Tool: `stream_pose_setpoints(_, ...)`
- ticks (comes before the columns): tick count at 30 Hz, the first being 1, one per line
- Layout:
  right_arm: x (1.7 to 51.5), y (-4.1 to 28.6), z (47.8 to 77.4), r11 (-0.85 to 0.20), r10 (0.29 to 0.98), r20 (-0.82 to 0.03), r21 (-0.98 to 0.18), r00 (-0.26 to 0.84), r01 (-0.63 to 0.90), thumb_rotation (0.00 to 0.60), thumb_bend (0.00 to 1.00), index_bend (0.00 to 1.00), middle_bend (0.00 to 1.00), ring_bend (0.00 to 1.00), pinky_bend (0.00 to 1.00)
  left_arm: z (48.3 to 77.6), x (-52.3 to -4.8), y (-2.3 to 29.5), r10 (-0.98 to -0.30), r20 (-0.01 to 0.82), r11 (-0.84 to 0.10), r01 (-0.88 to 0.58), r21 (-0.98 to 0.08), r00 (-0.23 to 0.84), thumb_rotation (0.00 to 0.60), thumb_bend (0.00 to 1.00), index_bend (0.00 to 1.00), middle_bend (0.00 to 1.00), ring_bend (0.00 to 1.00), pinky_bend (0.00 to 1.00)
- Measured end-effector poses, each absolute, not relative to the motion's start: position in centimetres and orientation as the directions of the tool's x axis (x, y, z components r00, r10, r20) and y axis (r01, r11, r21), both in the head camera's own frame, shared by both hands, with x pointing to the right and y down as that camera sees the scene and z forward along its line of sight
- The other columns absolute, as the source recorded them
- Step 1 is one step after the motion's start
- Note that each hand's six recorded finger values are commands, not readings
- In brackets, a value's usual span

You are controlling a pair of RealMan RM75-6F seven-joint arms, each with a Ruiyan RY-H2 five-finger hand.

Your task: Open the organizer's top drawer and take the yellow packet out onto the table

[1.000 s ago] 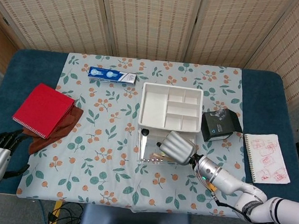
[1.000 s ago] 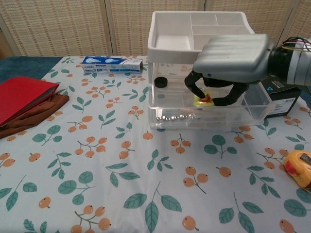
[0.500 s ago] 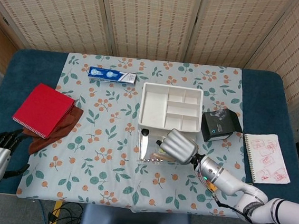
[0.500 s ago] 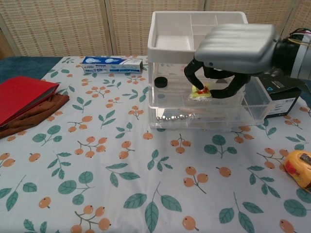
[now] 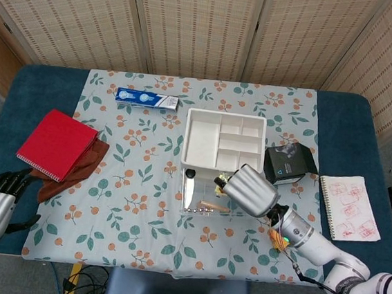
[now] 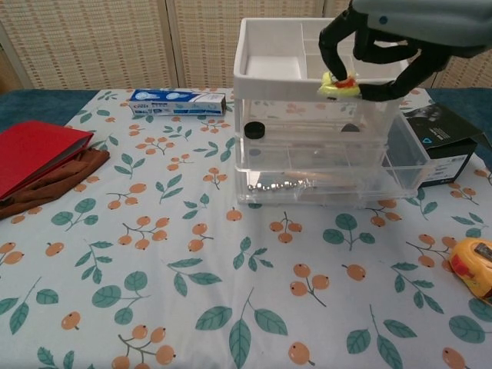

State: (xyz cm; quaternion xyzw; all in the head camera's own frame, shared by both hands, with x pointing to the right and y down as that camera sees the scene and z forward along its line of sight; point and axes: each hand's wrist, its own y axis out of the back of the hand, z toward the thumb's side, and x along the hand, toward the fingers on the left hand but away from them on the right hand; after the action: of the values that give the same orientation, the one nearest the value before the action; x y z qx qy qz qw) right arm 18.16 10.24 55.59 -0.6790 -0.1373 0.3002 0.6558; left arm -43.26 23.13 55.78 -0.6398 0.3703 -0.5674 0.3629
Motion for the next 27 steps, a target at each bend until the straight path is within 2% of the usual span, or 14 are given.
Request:
stream_pose_setpoints(7,24.2,11.4,53.2,-0.087,0.7,-0.193,-0.979,0.688,-0.186,0.6,0.6,0.68,0.97,1.0,1.0,55.7,-42.8,22.8,-0.888,0.451,-0.457,-0.064,-0.887,0.096,0.6,0.18,0.2,0.13,0.14,0.13)
stream_pose_setpoints(13,29.5,13.2,54.5,-0.173,0.768,-0.268,-0.961,0.581,-0.215,0.6,0.6,0.68,0.97,1.0,1.0,55.7,-42.1,22.6,-0.887,0.447,-0.456,-0.065,-0.888,0.114,0.6,0.18,0.2,0.13,0.14,0.13)
stream_pose_setpoints(19,32.3,15.3,57.2,-0.26,0.774,-0.345,-0.938,0.531,-0.231,0.6,0.6,0.68,0.97,1.0,1.0,55.6,-41.5,22.6,-0.886,0.447,-0.456,-0.063,-0.888,0.126,0.6,0.18,0.2,0.13,0.14,0.13)
stream_pose_setpoints(27,32.6,17.9,61.4,-0.351,0.743,-0.41,-0.912,0.528,-0.214,0.6,0.6,0.68,0.97,1.0,1.0,55.5,-41.3,22.8,-0.883,0.452,-0.461,-0.056,-0.886,0.125,0.6,0.18,0.2,0.13,0.14,0.13)
